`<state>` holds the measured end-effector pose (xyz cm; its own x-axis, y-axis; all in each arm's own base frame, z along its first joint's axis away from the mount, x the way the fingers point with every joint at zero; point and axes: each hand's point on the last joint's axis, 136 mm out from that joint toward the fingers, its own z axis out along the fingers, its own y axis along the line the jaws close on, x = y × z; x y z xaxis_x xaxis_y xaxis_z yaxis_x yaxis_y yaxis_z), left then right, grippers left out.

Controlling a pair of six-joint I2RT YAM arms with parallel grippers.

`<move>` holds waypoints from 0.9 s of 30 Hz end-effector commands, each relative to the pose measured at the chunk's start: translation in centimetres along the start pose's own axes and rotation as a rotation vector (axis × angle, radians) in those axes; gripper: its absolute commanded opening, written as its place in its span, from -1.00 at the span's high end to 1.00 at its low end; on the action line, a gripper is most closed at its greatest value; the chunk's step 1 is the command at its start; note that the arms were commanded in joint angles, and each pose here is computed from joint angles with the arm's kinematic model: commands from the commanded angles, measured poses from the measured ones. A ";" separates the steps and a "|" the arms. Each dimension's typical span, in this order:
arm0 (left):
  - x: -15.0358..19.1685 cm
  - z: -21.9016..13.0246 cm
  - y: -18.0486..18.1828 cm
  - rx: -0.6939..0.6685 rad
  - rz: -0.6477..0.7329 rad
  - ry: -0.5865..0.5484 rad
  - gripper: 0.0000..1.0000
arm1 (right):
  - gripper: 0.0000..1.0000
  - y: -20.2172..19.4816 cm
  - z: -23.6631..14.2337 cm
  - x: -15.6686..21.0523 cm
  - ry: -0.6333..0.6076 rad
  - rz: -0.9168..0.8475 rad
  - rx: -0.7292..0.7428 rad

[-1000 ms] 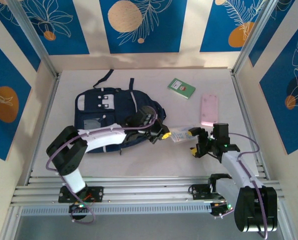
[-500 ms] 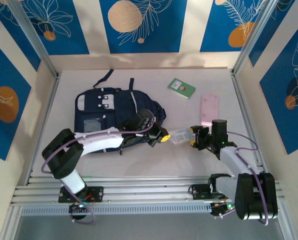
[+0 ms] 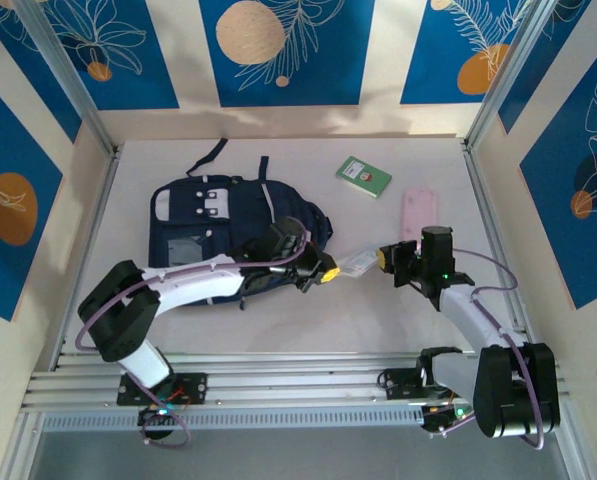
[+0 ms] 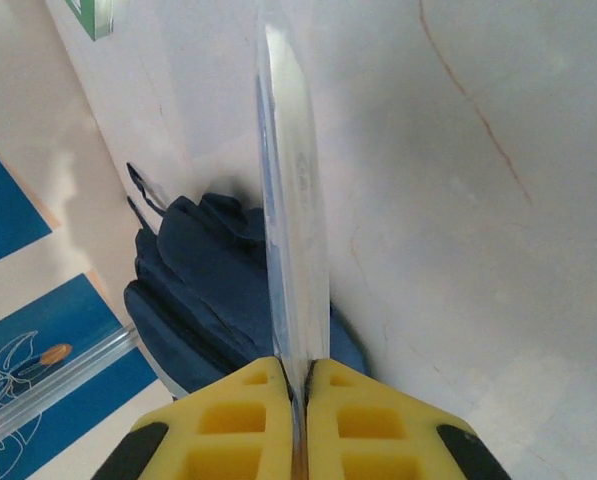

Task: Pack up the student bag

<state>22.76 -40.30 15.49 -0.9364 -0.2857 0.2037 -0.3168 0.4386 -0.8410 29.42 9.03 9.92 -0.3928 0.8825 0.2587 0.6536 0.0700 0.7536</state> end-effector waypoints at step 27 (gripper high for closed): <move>-21.9 -9.5 2.5 -0.525 0.492 -0.237 0.06 | 1.00 6.4 -4.3 2.0 -0.042 -0.682 -0.034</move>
<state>40.53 -25.98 14.58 -0.9421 -0.1516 -0.2990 0.0210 0.8635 -0.5039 30.08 8.77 16.43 -0.6655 0.6975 -0.2656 0.3179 0.5868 0.7447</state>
